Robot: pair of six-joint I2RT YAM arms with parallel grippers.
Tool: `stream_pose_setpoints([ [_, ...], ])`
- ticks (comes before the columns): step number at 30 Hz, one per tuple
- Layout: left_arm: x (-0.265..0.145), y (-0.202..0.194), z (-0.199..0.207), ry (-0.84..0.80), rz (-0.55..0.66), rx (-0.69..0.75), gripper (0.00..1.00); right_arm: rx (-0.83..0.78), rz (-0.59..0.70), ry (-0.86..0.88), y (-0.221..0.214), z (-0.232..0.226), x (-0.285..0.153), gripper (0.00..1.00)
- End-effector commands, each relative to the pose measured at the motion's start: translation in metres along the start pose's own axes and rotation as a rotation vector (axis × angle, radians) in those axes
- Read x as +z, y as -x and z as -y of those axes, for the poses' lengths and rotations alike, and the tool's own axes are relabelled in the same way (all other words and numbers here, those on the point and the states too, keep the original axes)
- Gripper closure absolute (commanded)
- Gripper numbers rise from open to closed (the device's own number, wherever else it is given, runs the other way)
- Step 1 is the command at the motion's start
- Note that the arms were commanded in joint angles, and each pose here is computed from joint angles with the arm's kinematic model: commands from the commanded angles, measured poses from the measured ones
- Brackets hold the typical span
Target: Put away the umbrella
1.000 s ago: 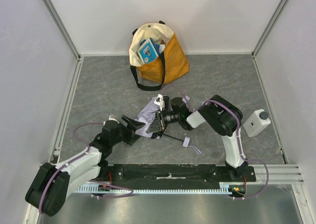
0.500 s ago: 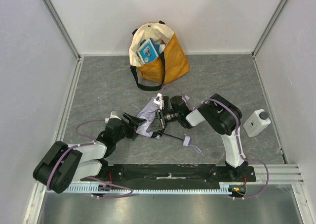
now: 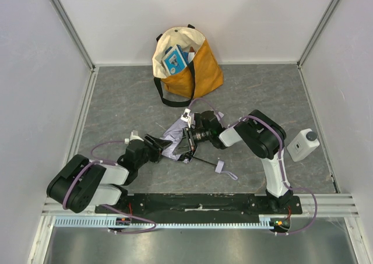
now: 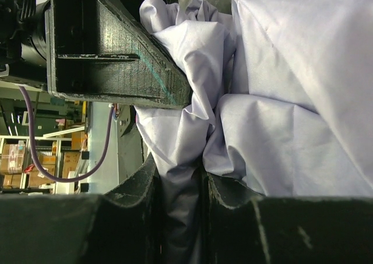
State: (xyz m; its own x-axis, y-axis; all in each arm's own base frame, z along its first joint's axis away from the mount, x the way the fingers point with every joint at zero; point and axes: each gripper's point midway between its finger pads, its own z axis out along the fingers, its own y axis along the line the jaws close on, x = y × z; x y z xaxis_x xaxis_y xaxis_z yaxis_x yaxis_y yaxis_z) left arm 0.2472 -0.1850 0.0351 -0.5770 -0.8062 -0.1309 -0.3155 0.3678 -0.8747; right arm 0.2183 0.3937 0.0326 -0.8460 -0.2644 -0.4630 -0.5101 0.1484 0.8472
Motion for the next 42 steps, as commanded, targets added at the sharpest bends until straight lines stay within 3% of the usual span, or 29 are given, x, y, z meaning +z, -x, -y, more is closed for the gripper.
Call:
stream_pose_setpoints([
  [1,0.002,0.005,-0.039,0.122,0.037,0.108,0.66,0.212,-0.178,-0.152,-0.074,0.039,-0.003,1.00],
  [4,0.003,0.002,-0.041,0.146,0.020,0.102,0.93,0.191,-0.178,-0.172,-0.071,0.039,-0.004,1.00],
  [5,0.004,0.001,-0.041,0.159,0.009,0.102,0.98,0.180,-0.179,-0.189,-0.070,0.040,-0.005,1.00],
  [8,0.002,-0.004,-0.046,0.222,-0.029,0.091,0.98,0.164,-0.179,-0.245,-0.068,0.043,-0.009,0.96],
  [15,-0.011,-0.012,-0.065,0.386,-0.096,0.112,0.98,0.069,-0.138,-0.447,-0.044,0.047,-0.027,0.60],
  [17,-0.014,-0.013,-0.069,0.414,-0.104,0.114,0.98,0.029,-0.113,-0.481,-0.034,0.041,-0.032,0.44],
  [28,-0.023,-0.014,-0.072,0.487,-0.138,0.140,0.98,-0.266,-0.065,-0.682,0.013,-0.015,-0.058,0.05],
  [34,-0.025,-0.017,-0.070,0.509,-0.162,0.137,0.98,-0.487,-0.027,-0.773,0.030,-0.051,-0.064,0.02],
  [42,-0.031,-0.024,-0.072,0.611,-0.224,0.111,0.98,-0.792,-0.037,-0.870,0.033,-0.067,-0.030,0.02],
])
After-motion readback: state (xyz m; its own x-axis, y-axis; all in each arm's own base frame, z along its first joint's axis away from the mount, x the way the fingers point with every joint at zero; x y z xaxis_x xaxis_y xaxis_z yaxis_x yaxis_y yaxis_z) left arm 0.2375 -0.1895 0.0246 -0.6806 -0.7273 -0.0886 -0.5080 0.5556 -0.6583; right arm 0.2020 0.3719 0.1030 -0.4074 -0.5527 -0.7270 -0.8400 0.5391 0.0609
